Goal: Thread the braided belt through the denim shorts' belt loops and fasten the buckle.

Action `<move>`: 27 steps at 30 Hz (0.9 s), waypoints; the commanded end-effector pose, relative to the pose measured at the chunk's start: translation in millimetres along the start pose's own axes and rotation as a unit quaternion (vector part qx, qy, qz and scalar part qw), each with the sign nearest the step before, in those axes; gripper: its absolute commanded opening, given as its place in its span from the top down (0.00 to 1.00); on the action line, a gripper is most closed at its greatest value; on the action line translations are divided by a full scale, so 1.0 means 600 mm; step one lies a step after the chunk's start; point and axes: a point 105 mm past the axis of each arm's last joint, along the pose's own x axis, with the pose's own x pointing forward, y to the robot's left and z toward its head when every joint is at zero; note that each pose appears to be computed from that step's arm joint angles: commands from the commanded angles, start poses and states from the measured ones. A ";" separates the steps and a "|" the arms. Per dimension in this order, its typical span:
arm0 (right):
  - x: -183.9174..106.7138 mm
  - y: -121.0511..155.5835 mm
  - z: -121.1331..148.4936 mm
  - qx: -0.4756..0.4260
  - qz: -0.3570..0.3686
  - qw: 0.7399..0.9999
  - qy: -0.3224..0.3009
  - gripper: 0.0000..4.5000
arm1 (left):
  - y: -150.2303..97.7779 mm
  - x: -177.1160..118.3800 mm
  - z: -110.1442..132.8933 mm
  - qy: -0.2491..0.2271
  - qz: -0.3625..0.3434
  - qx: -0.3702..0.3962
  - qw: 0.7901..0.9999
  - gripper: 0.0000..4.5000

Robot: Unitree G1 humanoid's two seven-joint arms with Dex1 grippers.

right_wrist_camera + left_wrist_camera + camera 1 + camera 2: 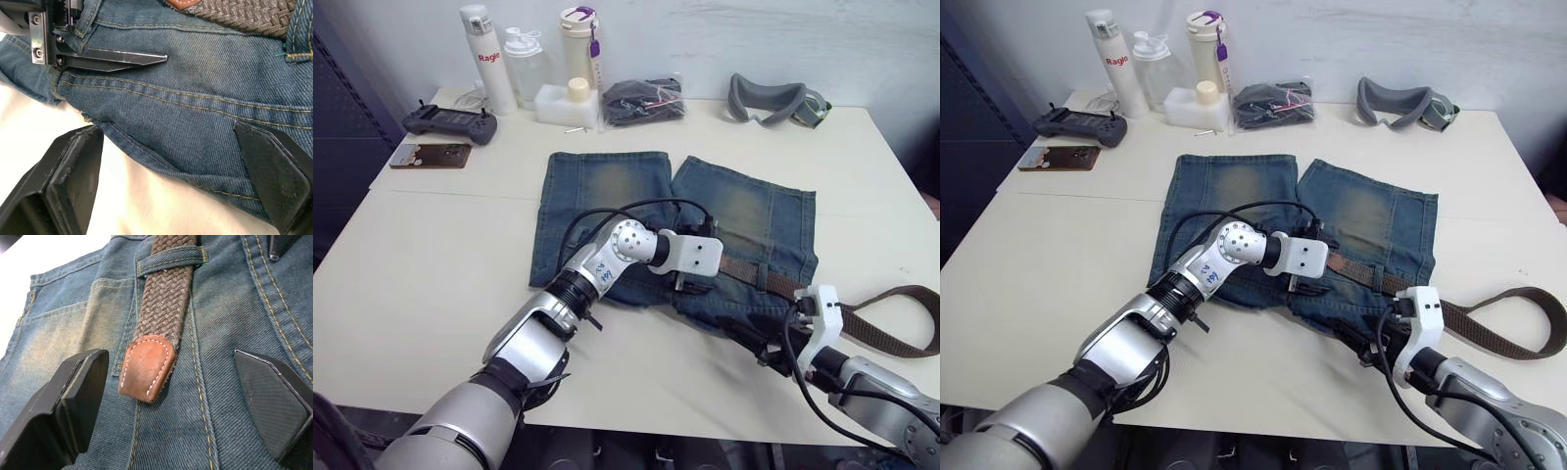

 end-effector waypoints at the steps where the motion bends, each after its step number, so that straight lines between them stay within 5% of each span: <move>1: 0.000 0.012 0.019 -0.008 0.008 0.999 -0.031 0.00 | 0.031 -0.004 0.039 -0.044 0.024 -0.009 0.999 0.02; 12: 0.013 -0.010 0.036 -0.026 -0.021 0.998 -0.045 0.00 | 0.044 0.001 0.024 -0.020 0.051 -0.013 0.998 0.02; 17: 0.020 -0.014 0.032 -0.029 -0.027 0.999 -0.038 0.00 | 0.031 0.030 0.001 0.044 0.052 0.048 0.997 0.02; 24: 0.020 -0.018 0.033 -0.024 -0.036 0.998 -0.040 0.00 | 0.009 0.031 -0.022 0.082 -0.003 0.101 0.992 0.02; 27: 0.018 -0.020 0.029 -0.020 -0.041 0.998 -0.036 0.00 | -0.014 0.033 -0.016 0.061 -0.055 0.080 0.993 0.02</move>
